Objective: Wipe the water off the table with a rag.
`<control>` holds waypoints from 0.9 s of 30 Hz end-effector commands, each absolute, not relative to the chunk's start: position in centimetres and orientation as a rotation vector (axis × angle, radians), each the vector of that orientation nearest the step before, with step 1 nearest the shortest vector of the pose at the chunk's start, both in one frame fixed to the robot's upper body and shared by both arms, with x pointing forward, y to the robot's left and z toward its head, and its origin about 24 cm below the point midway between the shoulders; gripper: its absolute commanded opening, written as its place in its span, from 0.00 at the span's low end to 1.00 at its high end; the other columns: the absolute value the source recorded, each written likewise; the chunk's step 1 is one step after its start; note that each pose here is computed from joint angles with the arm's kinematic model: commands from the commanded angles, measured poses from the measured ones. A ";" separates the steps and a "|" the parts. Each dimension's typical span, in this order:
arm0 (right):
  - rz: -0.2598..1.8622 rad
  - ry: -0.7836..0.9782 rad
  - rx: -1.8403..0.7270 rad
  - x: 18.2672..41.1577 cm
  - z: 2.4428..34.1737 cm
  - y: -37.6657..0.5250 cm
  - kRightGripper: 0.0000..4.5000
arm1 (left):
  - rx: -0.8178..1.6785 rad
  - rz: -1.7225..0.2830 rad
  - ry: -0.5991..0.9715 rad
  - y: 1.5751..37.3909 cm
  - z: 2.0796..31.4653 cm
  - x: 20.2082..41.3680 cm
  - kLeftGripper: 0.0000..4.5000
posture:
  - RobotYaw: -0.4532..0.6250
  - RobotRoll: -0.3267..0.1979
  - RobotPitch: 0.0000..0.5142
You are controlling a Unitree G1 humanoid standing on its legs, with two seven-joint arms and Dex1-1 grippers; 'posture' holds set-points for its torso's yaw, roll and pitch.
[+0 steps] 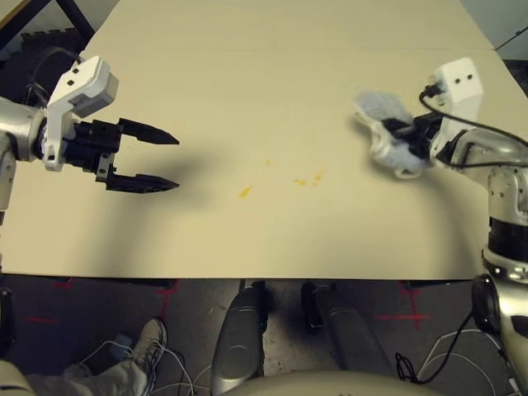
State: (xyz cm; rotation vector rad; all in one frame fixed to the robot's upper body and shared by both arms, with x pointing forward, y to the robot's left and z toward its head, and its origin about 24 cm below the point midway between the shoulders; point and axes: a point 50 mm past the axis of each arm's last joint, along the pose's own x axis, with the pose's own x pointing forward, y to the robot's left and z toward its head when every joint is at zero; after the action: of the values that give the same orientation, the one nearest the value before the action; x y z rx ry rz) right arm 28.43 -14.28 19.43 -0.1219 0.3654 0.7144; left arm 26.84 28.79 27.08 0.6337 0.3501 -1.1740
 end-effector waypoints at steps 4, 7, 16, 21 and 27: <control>0.868 0.403 -0.209 27.6 18.8 -10.8 0.04 | 0.628 -1.178 0.358 28.8 26.9 27.0 1.00 | 0.62 0.62 0.46; 0.921 0.399 -0.226 27.9 18.9 -9.6 0.04 | 0.621 -1.179 0.353 28.7 26.9 27.1 1.00 | 0.62 0.62 0.46; 0.993 0.480 -0.169 27.9 16.0 -7.8 0.04 | 0.609 -1.167 0.362 28.8 27.0 26.9 1.00 | 0.65 0.62 0.49; 0.885 0.488 -0.102 29.6 14.9 -9.1 0.04 | 0.609 -1.161 0.362 28.8 27.2 27.1 1.00 | 0.66 0.62 0.51; 0.699 0.446 -0.106 32.0 13.1 -11.9 0.04 | 0.612 -1.165 0.353 28.6 27.5 27.4 1.00 | 0.66 0.62 0.51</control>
State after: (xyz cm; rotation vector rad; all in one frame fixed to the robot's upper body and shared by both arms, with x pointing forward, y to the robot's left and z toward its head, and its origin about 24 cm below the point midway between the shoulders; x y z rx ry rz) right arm 31.11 -9.67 14.85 -0.0831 0.4023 0.8462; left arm 27.30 28.63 27.64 0.6150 0.3355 -1.1601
